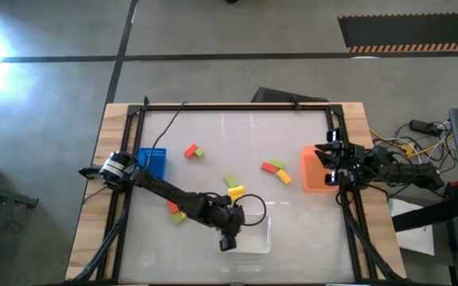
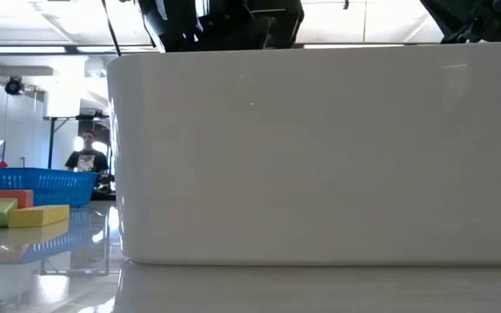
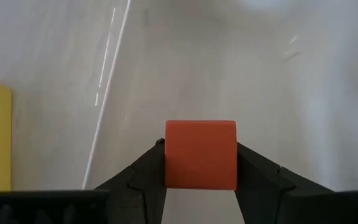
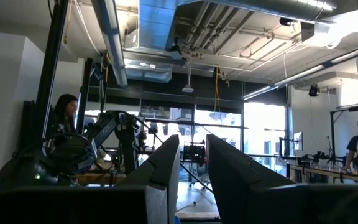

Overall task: Sort & place blocks by color
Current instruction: Put the orange block into the white bin, then put the yellow block into the orange bin

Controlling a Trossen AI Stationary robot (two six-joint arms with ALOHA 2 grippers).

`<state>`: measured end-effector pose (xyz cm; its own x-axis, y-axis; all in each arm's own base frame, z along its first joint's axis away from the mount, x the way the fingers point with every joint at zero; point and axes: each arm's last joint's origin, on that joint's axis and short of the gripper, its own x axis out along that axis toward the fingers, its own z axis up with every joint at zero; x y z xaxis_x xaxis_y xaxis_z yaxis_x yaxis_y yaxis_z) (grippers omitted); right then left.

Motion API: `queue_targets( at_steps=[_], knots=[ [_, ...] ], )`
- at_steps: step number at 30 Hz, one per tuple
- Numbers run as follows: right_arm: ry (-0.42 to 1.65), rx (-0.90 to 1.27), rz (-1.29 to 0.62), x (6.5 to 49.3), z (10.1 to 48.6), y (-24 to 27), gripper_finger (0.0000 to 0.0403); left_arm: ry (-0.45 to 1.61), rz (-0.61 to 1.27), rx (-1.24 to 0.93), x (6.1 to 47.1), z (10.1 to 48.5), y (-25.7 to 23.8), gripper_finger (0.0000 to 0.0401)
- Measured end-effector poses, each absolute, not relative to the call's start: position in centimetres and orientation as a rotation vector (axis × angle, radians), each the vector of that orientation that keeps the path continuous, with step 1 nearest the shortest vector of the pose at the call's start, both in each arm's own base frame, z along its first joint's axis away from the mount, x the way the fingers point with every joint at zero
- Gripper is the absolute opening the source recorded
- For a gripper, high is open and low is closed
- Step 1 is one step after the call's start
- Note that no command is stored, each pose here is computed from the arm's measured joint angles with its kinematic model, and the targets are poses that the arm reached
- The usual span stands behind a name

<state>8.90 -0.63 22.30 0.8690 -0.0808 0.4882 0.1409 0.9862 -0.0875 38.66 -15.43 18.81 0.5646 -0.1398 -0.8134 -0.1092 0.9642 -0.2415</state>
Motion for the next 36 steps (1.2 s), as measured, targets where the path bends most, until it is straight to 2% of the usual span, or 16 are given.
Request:
queue_targets(
  at_steps=[16, 27, 36],
  knots=[
    [-0.504, -0.122, -0.116, 8.9, 22.3, -0.6, 0.0068, 0.972, -0.030, -0.286, 38.7, 18.8, -15.5, 0.0141],
    [-0.505, -0.122, -0.116, 8.9, 22.3, -0.6, 0.0068, 0.971, -0.030, -0.286, 38.7, 18.8, -15.5, 0.0171],
    [-0.505, -0.119, -0.115, 8.9, 22.3, -0.6, 0.0068, 0.956, -0.029, -0.289, 38.5, 19.9, -15.1, 0.0174]
  ],
)
